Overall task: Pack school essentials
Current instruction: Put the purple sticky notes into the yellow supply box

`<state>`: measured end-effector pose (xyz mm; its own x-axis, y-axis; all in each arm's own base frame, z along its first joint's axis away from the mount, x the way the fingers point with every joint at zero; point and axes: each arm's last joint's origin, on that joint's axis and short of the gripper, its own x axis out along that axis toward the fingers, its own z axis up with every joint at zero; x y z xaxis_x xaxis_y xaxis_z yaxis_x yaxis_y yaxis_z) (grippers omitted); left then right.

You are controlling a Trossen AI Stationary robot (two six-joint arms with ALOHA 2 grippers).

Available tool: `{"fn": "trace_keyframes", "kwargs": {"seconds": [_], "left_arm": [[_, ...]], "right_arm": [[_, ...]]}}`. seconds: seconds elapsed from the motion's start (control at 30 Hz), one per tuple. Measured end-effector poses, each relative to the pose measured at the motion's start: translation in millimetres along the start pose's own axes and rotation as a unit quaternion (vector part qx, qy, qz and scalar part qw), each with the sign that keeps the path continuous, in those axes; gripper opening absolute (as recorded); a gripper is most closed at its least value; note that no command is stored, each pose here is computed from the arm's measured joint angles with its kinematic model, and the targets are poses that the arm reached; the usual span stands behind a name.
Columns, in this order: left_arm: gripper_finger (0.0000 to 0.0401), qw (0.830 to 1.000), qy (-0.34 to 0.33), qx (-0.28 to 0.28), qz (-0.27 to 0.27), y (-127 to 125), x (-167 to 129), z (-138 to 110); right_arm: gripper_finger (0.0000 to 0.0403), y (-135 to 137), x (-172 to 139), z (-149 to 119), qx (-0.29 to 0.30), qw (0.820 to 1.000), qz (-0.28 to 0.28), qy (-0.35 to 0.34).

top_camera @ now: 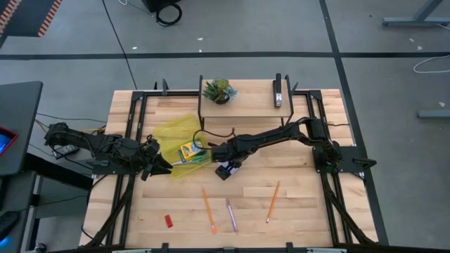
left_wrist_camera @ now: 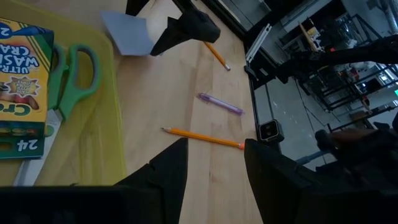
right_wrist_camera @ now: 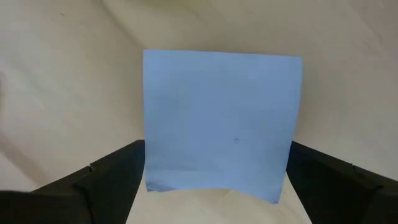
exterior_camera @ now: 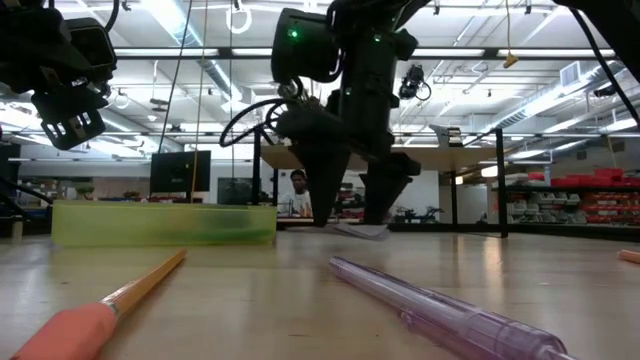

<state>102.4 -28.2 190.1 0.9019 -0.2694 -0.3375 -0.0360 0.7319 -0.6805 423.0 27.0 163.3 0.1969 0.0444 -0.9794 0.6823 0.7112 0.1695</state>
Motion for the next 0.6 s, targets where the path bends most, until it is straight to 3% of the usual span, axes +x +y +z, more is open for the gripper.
{"fn": "trace_keyframes", "kwargs": {"seconds": [0.6], "left_arm": [[0.0167,1.000,0.000,0.001,0.000,0.0,0.0,0.0]], "right_arm": [[0.0380,15.1,-23.3,12.2,-0.005,0.999,0.038,-0.033]]}}
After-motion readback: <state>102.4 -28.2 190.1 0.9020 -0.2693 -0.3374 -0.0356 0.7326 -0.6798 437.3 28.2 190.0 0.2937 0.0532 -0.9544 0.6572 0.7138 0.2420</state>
